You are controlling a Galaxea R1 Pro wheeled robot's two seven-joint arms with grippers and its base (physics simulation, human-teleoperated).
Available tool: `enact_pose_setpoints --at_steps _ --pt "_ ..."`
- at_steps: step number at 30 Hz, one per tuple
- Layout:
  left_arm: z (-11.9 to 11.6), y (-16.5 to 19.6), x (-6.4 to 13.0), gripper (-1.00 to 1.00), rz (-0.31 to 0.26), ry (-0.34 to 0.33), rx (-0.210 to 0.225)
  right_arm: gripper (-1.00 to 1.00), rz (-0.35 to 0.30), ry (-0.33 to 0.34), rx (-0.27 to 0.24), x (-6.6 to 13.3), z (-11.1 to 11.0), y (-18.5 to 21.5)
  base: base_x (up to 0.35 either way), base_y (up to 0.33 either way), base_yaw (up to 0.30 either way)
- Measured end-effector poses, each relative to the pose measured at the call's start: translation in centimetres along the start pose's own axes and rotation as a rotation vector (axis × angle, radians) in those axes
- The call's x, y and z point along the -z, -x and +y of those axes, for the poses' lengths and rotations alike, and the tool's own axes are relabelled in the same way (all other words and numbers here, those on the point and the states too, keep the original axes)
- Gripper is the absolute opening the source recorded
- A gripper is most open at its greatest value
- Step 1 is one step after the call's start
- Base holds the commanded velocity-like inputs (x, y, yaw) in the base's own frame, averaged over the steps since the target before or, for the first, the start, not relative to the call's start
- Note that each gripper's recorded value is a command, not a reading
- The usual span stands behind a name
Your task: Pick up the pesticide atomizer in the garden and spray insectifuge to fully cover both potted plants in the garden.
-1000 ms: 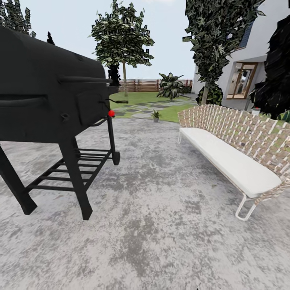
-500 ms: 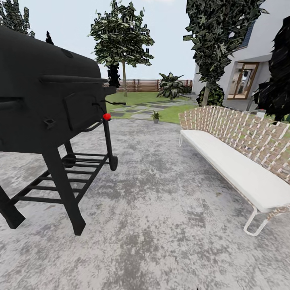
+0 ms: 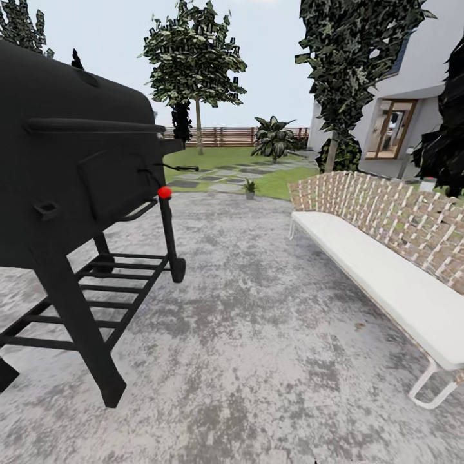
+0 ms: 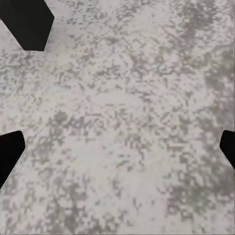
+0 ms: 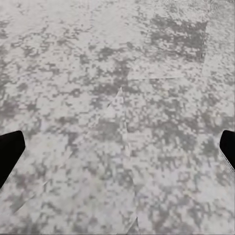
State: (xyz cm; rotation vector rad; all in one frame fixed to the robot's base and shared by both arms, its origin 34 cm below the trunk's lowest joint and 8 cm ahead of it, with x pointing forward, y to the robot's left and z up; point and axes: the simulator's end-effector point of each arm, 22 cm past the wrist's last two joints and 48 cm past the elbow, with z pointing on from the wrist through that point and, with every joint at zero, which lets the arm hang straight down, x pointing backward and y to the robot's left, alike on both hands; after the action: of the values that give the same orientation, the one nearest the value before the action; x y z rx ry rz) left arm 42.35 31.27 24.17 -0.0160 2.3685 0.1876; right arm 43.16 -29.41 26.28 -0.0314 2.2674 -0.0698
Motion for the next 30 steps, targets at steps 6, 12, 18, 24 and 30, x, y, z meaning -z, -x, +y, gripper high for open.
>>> enact_pose_setpoints --at_steps 6,12,18,24,30 --pt "0.02 -0.08 0.03 1.00 0.001 0.000 -0.001 1.00 0.000 0.003 0.001 0.00 0.08 0.00 0.339 0.000 0.000" --pt "-0.02 -0.08 0.01 1.00 0.002 -0.001 -0.002 1.00 0.000 0.004 0.001 0.00 0.09 0.00 0.339 -0.003 0.000" --pt "-0.05 0.16 -0.08 1.00 -0.001 -0.002 -0.003 1.00 0.000 0.004 0.002 0.00 0.08 0.00 0.322 -0.134 0.000" --pt "-0.05 0.18 -0.09 1.00 -0.002 -0.002 -0.003 1.00 0.000 0.003 0.002 0.00 0.07 0.00 0.300 -0.193 0.000" --pt "-0.08 0.18 -0.09 1.00 -0.002 -0.003 -0.004 1.00 0.000 0.004 0.002 0.00 0.09 0.00 0.286 -0.205 0.000"
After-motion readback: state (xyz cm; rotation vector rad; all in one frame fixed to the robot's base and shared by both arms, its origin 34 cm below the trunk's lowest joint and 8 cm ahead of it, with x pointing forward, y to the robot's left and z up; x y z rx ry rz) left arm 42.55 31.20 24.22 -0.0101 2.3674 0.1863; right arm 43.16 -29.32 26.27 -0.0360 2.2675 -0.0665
